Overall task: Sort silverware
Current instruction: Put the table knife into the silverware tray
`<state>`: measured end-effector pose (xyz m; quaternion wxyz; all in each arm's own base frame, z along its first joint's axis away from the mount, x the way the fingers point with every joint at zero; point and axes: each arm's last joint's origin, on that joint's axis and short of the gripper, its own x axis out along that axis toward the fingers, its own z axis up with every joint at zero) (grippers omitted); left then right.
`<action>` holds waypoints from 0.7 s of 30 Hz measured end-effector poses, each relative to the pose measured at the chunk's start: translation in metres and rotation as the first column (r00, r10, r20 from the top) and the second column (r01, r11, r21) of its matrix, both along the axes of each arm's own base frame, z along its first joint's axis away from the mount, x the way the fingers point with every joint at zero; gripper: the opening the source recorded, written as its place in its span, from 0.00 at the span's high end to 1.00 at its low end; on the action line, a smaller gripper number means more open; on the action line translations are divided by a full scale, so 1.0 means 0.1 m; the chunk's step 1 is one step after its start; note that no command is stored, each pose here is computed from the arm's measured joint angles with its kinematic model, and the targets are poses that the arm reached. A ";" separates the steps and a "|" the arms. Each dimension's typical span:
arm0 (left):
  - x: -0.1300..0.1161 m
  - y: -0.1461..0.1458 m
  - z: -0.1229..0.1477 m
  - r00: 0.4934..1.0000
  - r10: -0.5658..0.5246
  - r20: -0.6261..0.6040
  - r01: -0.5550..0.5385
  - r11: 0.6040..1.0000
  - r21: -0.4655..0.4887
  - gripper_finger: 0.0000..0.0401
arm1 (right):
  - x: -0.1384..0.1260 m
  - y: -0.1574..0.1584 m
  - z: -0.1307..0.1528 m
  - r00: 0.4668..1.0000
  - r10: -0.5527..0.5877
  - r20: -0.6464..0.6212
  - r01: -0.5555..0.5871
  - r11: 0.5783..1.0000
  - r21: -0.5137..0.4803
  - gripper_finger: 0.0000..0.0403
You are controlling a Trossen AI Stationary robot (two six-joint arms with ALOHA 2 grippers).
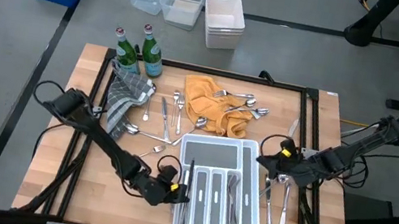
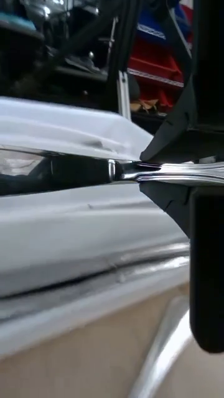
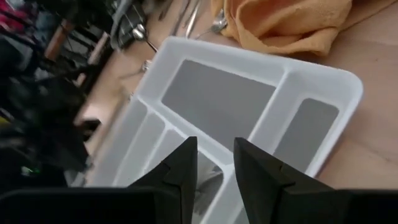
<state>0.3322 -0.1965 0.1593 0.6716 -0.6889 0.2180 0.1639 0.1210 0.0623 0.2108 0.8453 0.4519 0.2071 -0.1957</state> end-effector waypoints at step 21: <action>-0.09 -0.11 -0.16 0.990 -0.095 -0.101 0.098 0.995 0.032 0.83 | -0.17 -0.17 0.17 0.970 -0.162 0.183 0.166 0.986 -0.008 0.74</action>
